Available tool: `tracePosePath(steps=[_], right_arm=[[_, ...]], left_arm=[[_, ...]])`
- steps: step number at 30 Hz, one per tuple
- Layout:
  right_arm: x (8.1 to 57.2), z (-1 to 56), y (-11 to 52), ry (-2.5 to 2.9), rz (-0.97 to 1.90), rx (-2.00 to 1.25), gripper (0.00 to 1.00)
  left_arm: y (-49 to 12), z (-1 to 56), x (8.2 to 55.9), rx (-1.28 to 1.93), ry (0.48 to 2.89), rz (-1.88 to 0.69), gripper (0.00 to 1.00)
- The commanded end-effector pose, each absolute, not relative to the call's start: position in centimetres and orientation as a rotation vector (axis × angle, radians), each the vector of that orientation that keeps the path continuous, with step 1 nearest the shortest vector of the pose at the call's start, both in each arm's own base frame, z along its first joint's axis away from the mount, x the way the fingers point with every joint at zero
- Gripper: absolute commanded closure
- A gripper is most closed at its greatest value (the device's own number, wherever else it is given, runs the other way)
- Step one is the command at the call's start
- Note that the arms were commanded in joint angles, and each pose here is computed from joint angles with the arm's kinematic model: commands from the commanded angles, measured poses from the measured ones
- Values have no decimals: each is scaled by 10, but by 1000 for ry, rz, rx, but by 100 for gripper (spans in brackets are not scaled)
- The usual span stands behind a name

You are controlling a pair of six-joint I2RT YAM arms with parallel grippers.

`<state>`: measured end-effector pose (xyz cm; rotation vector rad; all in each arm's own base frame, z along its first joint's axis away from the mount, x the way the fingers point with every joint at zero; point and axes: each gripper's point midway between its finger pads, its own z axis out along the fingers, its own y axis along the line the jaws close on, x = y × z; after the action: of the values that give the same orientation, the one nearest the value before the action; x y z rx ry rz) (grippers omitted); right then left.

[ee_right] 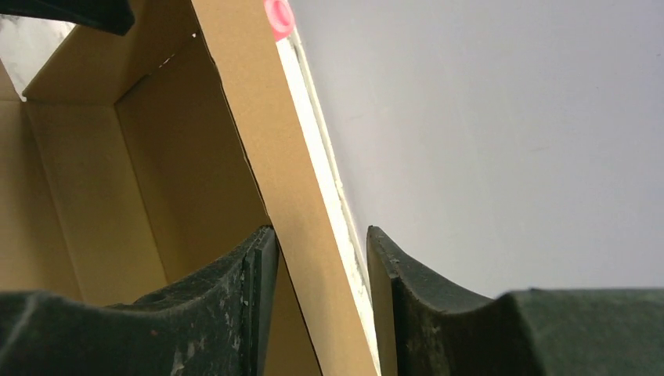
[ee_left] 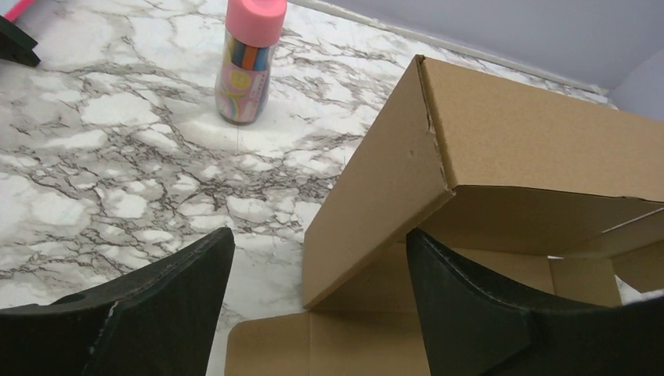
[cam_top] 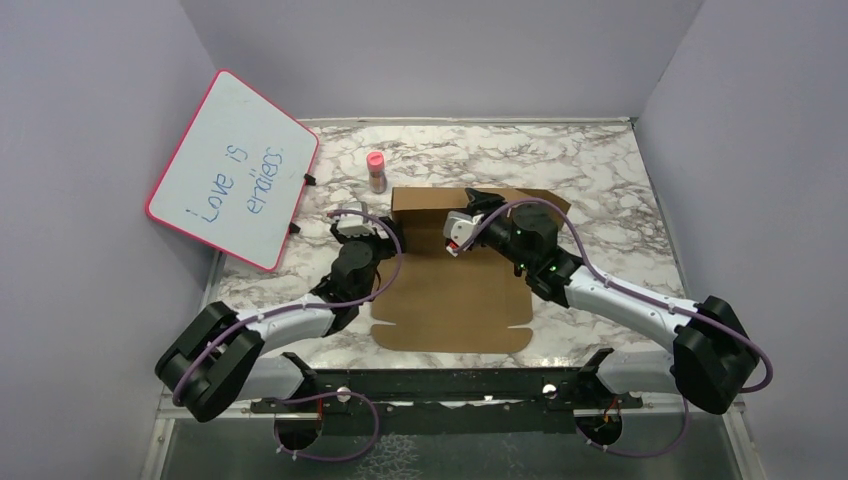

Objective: Fold the paper box

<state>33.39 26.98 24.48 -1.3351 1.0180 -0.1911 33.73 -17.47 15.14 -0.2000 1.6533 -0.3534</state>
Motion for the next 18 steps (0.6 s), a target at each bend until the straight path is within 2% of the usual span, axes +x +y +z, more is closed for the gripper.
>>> tracePosePath(steps=[1,6,12,18], right_arm=[[327,255,280,1050,-60,-1298,48],[319,253,287,1088,52,-1275,41],[315,254,287,1180,128,-1248,36],[314,291,267,1300,188,-990,33]], left_arm=[[-184,136,317,-127,1757,-438,18],[-184,135,303,-132,1813,-504,13],[-170,142,290,-166,1873,-558,10],[-152,151,273,-187,1925,-532,10]])
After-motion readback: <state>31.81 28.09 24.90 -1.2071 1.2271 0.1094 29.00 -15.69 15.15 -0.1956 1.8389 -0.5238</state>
